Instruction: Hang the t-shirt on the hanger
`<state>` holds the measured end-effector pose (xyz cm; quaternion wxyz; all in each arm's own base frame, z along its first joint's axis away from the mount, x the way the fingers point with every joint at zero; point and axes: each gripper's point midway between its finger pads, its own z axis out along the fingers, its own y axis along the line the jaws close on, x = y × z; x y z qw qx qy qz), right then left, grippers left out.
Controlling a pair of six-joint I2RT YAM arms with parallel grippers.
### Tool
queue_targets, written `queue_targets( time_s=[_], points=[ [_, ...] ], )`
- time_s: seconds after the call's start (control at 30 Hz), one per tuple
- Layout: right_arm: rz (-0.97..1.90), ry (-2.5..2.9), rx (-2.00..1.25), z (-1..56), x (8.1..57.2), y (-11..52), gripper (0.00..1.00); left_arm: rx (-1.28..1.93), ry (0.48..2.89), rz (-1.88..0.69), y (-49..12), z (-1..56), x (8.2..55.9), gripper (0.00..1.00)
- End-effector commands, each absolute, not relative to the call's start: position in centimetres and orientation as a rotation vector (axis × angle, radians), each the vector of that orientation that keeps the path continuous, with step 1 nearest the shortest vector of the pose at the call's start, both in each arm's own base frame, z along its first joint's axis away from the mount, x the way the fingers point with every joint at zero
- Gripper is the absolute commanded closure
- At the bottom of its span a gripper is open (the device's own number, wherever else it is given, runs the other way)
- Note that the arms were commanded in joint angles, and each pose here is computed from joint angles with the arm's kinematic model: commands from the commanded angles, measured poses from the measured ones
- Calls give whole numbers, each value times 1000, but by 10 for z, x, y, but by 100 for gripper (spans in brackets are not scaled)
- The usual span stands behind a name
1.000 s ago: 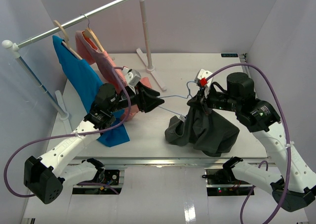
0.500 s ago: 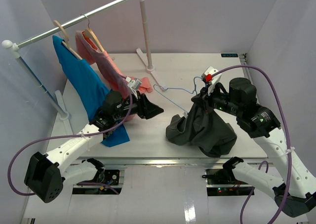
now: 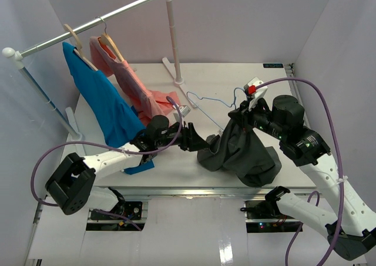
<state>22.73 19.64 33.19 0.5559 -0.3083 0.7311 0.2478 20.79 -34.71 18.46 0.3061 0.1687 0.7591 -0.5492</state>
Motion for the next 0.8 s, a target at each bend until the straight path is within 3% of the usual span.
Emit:
queue_targets(
  time_s=[0.0,0.23,0.3,0.37,0.57,0.77],
  points=[
    [595,1624,-669,359,230,195,92,439,1935,-1439,-369,205,220,39],
    [582,1611,-664,361,226,190,92,450,1959,-1386,-383,200,221,44],
    [585,1608,-666,360,224,190,92,453,1968,-1385,-385,199,222,63],
    [590,1609,-671,358,222,190,92,458,1963,-1386,-386,201,222,96],
    [584,1616,-641,358,203,174,92,241,1922,-1125,-350,242,269,100],
    [517,1606,-572,364,187,145,92,127,1974,-1065,-316,260,302,100]
  ],
)
